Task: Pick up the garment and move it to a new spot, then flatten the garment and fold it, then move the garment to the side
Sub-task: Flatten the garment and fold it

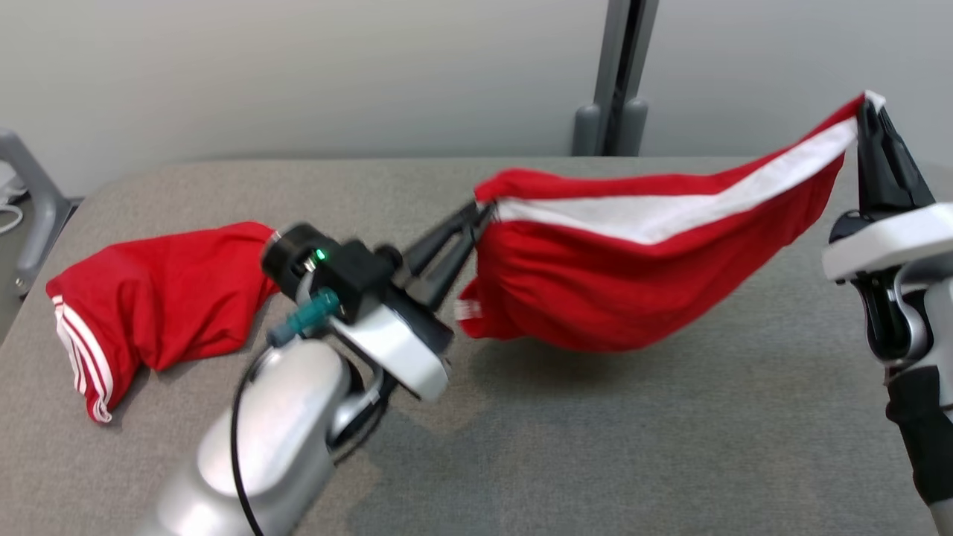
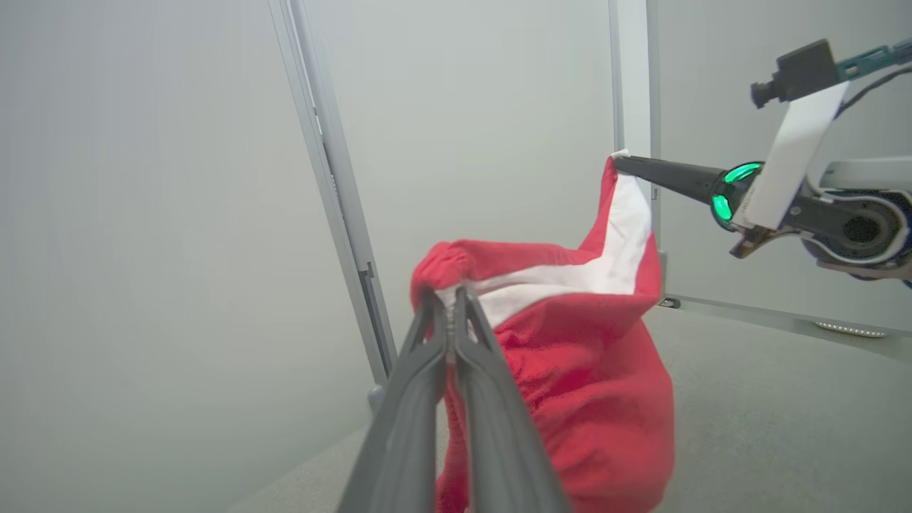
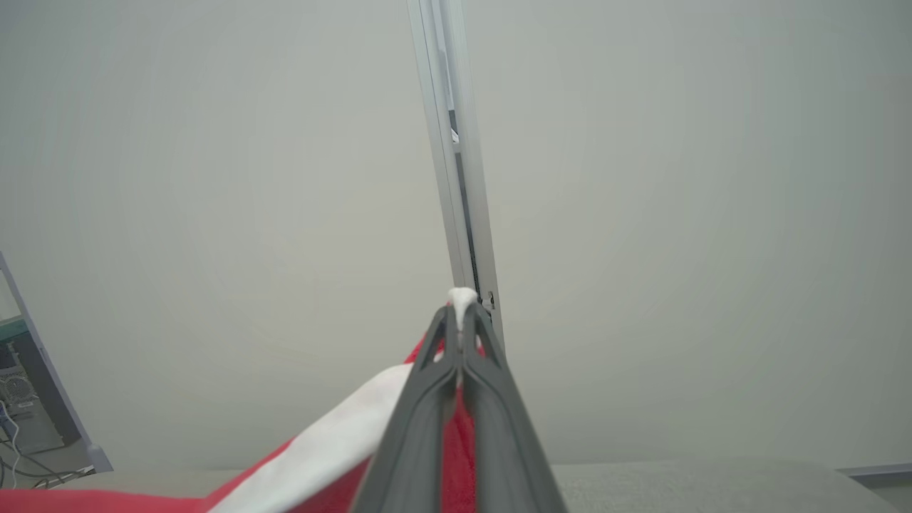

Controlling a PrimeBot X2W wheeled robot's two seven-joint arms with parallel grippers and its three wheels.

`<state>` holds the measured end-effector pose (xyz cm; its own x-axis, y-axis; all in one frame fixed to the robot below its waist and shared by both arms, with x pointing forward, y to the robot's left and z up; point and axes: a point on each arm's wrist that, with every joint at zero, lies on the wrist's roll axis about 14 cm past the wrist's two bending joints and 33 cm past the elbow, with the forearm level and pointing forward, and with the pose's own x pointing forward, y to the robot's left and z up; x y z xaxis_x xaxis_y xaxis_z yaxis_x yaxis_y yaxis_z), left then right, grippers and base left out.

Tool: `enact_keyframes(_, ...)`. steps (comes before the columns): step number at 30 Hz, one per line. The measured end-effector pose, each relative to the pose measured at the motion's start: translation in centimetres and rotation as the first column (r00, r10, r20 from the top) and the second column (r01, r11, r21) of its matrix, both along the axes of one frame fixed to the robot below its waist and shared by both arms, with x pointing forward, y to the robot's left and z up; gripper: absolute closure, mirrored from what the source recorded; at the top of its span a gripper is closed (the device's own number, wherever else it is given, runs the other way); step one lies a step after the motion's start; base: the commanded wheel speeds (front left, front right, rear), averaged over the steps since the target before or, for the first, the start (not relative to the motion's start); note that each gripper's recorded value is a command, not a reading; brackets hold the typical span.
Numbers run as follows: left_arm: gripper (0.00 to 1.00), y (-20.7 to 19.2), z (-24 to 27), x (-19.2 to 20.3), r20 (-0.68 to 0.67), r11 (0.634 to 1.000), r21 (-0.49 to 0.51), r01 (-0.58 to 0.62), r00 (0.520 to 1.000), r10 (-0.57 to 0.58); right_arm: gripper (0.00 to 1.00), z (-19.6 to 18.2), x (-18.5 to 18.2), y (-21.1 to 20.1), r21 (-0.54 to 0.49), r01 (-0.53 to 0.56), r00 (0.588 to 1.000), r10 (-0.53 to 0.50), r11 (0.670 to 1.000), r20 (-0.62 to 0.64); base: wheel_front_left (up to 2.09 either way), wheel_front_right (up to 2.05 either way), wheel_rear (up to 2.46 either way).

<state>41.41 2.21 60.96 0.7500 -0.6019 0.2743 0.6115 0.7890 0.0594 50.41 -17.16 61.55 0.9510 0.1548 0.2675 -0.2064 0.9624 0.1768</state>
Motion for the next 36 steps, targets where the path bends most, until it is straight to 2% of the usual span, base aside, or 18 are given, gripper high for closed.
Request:
enact_keyframes(3,1.0,0.4,2.0,1.0,0.005,0.999,0.044,-0.004,1.0,0.004,1.0,3.3,-0.7,0.4,-0.058,-0.004,0.996,0.008,0.998,0.083,0.0,0.0,0.0)
enact_keyframes(7,1.0,0.5,3.4,2.3,-0.08,0.998,0.059,-0.006,0.997,0.011,1.0,7.3,-1.5,0.2,-0.113,0.021,0.984,-0.001,0.993,0.178,0.0,0.0,0.0)
enact_keyframes(10,1.0,1.3,4.9,3.2,-0.064,0.991,0.128,-0.026,0.997,0.035,1.0,9.1,-2.0,-1.0,-0.16,0.069,0.975,-0.033,0.985,0.218,0.0,0.0,0.0)
enact_keyframes(13,1.0,1.3,6.2,3.4,-0.056,0.995,0.093,-0.027,0.998,0.032,1.0,10.4,-2.2,-2.0,-0.149,0.104,0.97,-0.067,0.983,0.236,0.0,0.0,0.0)
enact_keyframes(17,1.0,1.0,7.1,3.8,-0.052,0.999,0.037,-0.022,0.998,0.024,1.0,9.9,-1.7,-3.3,-0.121,0.135,0.974,-0.109,0.983,0.198,0.0,0.0,0.0)
enact_keyframes(21,1.0,0.7,7.1,5.1,-0.065,1.0,-0.002,-0.021,0.998,0.021,1.0,8.8,-0.2,-3.4,-0.092,0.135,0.985,-0.124,0.986,0.124,0.0,0.0,0.0)
enact_keyframes(29,1.0,0.6,7.8,11.4,-0.061,0.998,0.044,-0.053,0.997,0.056,1.0,8.4,5.3,-2.2,-0.026,0.088,0.996,-0.088,0.996,0.02,0.0,0.0,0.0)
enact_keyframes(31,1.0,0.4,8.3,13.6,-0.022,0.994,0.089,-0.065,0.997,0.068,1.0,8.7,7.1,-2.0,0.046,0.078,0.997,-0.078,0.996,0.005,0.0,0.0,0.0)
enact_keyframes(32,1.0,0.0,9.2,15.7,0.064,0.982,0.167,-0.086,0.995,0.076,1.0,9.4,9.0,-2.3,0.072,0.082,0.996,-0.083,0.994,0.014,0.0,0.0,0.0)
enact_keyframes(36,1.0,-0.5,10.9,19.8,0.172,0.981,0.152,-0.122,0.981,0.095,1.0,11.6,12.2,-2.4,0.078,0.094,0.988,-0.103,0.993,0.117,0.0,0.0,0.0)
